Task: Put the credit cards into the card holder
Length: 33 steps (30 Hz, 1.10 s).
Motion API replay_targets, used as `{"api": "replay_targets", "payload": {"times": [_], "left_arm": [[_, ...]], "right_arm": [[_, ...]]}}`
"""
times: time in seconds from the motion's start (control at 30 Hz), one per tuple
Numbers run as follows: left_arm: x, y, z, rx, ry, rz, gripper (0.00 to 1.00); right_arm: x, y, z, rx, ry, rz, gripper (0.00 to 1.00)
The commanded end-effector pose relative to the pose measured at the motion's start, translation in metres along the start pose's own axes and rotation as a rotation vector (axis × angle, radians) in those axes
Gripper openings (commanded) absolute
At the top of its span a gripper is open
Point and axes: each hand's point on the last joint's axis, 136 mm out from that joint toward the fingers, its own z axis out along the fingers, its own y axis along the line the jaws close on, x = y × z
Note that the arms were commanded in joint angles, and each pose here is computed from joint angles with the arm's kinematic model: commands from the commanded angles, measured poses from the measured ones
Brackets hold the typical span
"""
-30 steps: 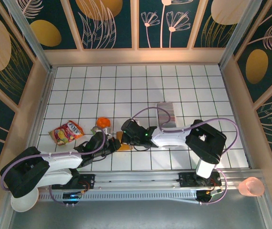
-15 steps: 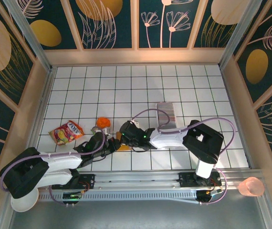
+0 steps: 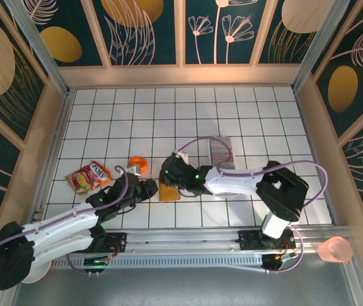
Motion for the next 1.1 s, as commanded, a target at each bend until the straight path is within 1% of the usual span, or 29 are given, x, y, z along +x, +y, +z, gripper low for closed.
{"api": "replay_targets", "payload": {"times": [0.0,0.03,0.07,0.1,0.13,0.2,0.23,0.27,0.3,0.33,0.37,0.4,0.43,0.47,0.5,0.57,0.63,0.7,0.8,0.83,0.9,0.97,1.07], "left_arm": [[-0.029,0.003,-0.017,-0.127,-0.092,0.089,0.60],[-0.043,0.000,-0.022,-0.159,-0.136,0.116,0.68],[-0.064,-0.003,-0.029,-0.207,-0.201,0.143,0.78],[-0.086,-0.007,-0.037,-0.249,-0.262,0.170,0.96],[-0.106,-0.010,-0.043,-0.271,-0.312,0.180,0.99],[-0.151,-0.018,-0.053,-0.272,-0.416,0.207,0.99],[-0.171,-0.018,-0.061,-0.287,-0.479,0.206,0.99],[-0.193,-0.015,-0.070,-0.318,-0.556,0.201,0.99],[-0.212,-0.014,-0.079,-0.341,-0.626,0.211,0.99],[-0.227,-0.014,-0.089,-0.368,-0.695,0.227,0.99],[-0.238,-0.009,-0.100,-0.418,-0.767,0.220,0.99],[-0.248,-0.001,-0.113,-0.476,-0.848,0.211,0.99],[-0.254,0.004,-0.122,-0.514,-0.908,0.246,0.98],[-0.258,0.010,-0.130,-0.537,-0.966,0.266,0.99],[-0.261,0.023,-0.137,-0.560,-1.020,0.259,0.98],[-0.261,0.053,-0.144,-0.588,-1.075,0.267,0.98],[-0.258,0.084,-0.153,-0.609,-1.123,0.223,0.99],[-0.254,0.109,-0.154,-0.637,-1.130,0.195,0.98],[-0.247,0.122,-0.145,-0.671,-1.101,0.303,0.99],[-0.245,0.126,-0.144,-0.680,-1.102,0.305,0.98],[-0.241,0.130,-0.136,-0.659,-1.101,0.314,0.99],[-0.239,0.130,-0.126,-0.623,-1.085,0.350,0.99],[-0.241,0.123,-0.106,-0.563,-1.039,0.419,0.99]], "right_arm": [[-0.080,0.022,-0.043,-0.071,-0.219,-0.043,0.48],[-0.095,0.020,-0.054,-0.072,-0.271,-0.059,0.51],[-0.115,0.018,-0.073,-0.073,-0.348,-0.075,0.57],[-0.134,0.014,-0.089,-0.077,-0.423,-0.107,0.60],[-0.150,0.010,-0.108,-0.086,-0.493,-0.137,0.63],[-0.179,-0.007,-0.148,-0.074,-0.658,-0.229,0.67],[-0.189,-0.017,-0.166,-0.054,-0.737,-0.278,0.73],[-0.200,-0.031,-0.187,-0.009,-0.835,-0.335,0.80],[-0.209,-0.053,-0.203,0.081,-0.931,-0.380,0.83],[-0.216,-0.074,-0.219,0.174,-1.011,-0.431,0.84],[-0.219,-0.088,-0.228,0.240,-1.054,-0.486,0.86],[-0.219,-0.107,-0.230,0.303,-1.067,-0.546,0.91],[-0.216,-0.121,-0.227,0.336,-1.053,-0.604,0.93],[-0.217,-0.141,-0.227,0.366,-1.046,-0.607,0.93],[-0.217,-0.163,-0.226,0.381,-1.041,-0.588,0.93],[-0.212,-0.201,-0.221,0.371,-1.038,-0.525,0.93],[-0.204,-0.233,-0.215,0.356,-1.026,-0.448,0.93],[-0.195,-0.254,-0.205,0.358,-1.002,-0.416,0.93],[-0.182,-0.273,-0.188,0.390,-0.967,-0.420,0.93],[-0.180,-0.274,-0.185,0.386,-0.974,-0.424,0.94],[-0.184,-0.276,-0.179,0.394,-0.973,-0.436,0.92],[-0.187,-0.268,-0.175,0.365,-0.980,-0.498,0.92],[-0.192,-0.279,-0.168,0.368,-0.987,-0.467,0.93]]}}
